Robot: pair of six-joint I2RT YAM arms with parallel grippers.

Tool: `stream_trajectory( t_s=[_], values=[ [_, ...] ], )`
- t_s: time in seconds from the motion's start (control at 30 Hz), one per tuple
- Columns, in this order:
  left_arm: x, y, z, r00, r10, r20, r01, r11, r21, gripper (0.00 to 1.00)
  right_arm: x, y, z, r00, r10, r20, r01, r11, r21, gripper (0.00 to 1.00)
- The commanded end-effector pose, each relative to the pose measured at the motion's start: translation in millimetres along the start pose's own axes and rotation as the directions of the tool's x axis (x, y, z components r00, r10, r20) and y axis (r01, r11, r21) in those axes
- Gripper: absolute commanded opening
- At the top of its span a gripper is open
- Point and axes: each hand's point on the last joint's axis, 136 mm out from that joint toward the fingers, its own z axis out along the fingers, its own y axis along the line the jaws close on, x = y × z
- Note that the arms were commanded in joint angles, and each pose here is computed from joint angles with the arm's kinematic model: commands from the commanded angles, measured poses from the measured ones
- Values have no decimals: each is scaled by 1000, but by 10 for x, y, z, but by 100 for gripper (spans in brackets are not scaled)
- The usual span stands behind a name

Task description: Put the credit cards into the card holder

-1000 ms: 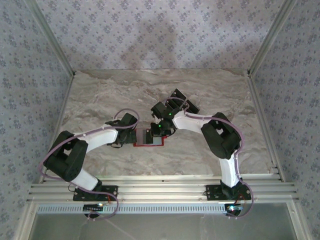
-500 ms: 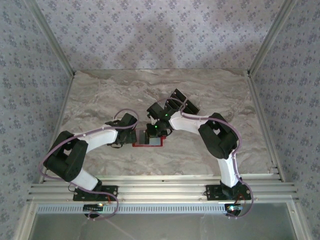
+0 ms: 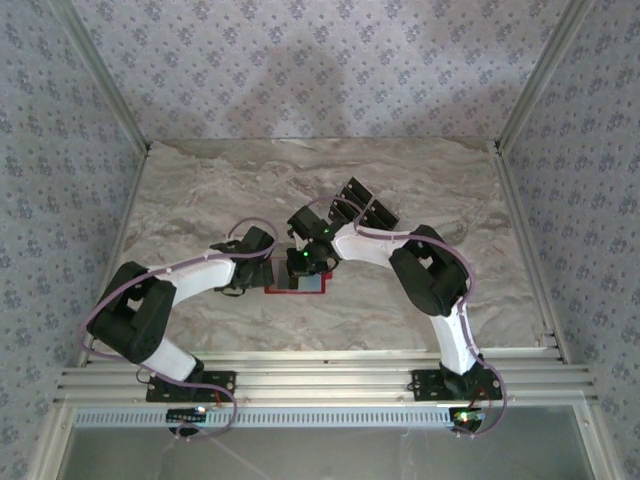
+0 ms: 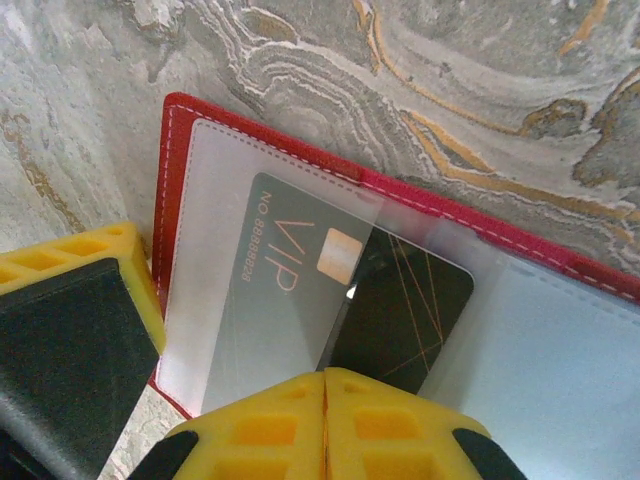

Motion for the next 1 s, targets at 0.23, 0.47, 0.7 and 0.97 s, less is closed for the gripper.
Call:
stream_trajectory(
  t_s=[0.23,0.47,0.7,0.97],
  values=[
    [156,24,80,999,5,-38,-5,1000,-13,99,-88,21,-322,998,3,67,-2,1000,-18,11],
    [152,29,75,999,6,-36,-6,1000,-15,99,-54,-142,-268,998,28,56,-29,1000,10,11],
    [150,27,78,999,8,-34,-8,1000,-15,99,-24,-169,-157,999,34,37,-34,999,13,11],
    [165,33,95,999,6,-36,-6,1000,-16,99,-4,-133,-48,999,29,15,-29,1000,12,11]
  ],
)
